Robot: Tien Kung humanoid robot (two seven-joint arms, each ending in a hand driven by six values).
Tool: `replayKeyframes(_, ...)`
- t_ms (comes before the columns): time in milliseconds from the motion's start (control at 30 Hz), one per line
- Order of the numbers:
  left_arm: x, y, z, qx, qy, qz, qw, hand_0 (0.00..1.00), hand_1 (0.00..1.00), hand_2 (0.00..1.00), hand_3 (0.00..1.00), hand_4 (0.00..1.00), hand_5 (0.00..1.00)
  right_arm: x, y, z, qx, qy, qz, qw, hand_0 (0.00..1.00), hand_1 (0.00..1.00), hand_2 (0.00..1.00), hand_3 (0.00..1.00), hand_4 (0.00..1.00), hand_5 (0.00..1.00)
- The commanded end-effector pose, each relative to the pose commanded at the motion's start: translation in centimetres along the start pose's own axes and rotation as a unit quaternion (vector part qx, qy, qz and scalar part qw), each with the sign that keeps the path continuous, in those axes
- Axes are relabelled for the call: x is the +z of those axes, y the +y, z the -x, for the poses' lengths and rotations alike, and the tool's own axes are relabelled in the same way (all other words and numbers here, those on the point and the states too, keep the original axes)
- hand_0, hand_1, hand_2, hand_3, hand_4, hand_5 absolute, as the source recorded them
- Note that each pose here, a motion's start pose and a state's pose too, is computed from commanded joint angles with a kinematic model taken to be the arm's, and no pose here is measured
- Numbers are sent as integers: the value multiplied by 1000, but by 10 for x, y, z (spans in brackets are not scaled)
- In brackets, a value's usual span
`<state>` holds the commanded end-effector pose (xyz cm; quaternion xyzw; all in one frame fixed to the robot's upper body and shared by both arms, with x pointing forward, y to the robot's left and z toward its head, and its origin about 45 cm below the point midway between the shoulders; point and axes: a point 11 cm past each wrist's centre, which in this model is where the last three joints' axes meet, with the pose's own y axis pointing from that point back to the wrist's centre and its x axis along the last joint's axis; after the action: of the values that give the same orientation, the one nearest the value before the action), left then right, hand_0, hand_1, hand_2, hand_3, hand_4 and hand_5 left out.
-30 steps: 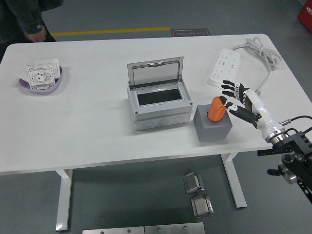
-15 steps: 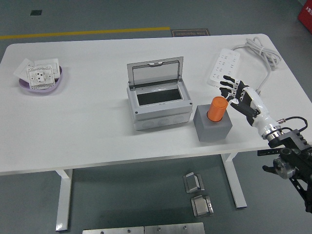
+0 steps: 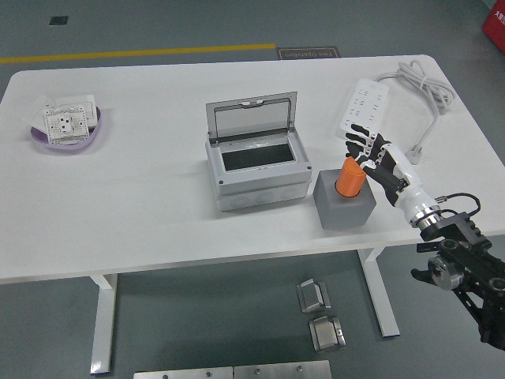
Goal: Pick up the cylinder from the cube,place it in the box,flap close box
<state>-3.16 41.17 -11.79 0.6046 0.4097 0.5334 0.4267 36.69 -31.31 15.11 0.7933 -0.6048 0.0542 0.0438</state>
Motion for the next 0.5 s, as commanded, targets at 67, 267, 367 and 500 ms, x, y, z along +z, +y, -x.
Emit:
replayKeyframes(67, 0, 0, 0, 0, 0, 0, 1000, 716, 700, 639, 675, 663, 323, 0, 0, 1, -6, 11, 2, 1000, 835, 945, 978, 998, 579, 43)
replayKeyframes(267, 4, 0, 0, 0, -2, 3, 1000, 715, 700, 640, 675, 662, 321, 1, -1, 4, -17, 30, 12, 999, 892, 992, 998, 998, 540, 2)
replayKeyframes(367, 5, 0, 0, 0, -2, 4, 1000, 715, 700, 640, 675, 662, 321, 3, 0, 5, -20, 33, 16, 999, 892, 992, 998, 998, 540, 2)
replayKeyframes(500, 4, 0, 0, 0, -3, 4, 1000, 713, 700, 639, 674, 660, 317, 5, 0, 7, -23, 36, 21, 999, 902, 998, 998, 998, 536, 2)
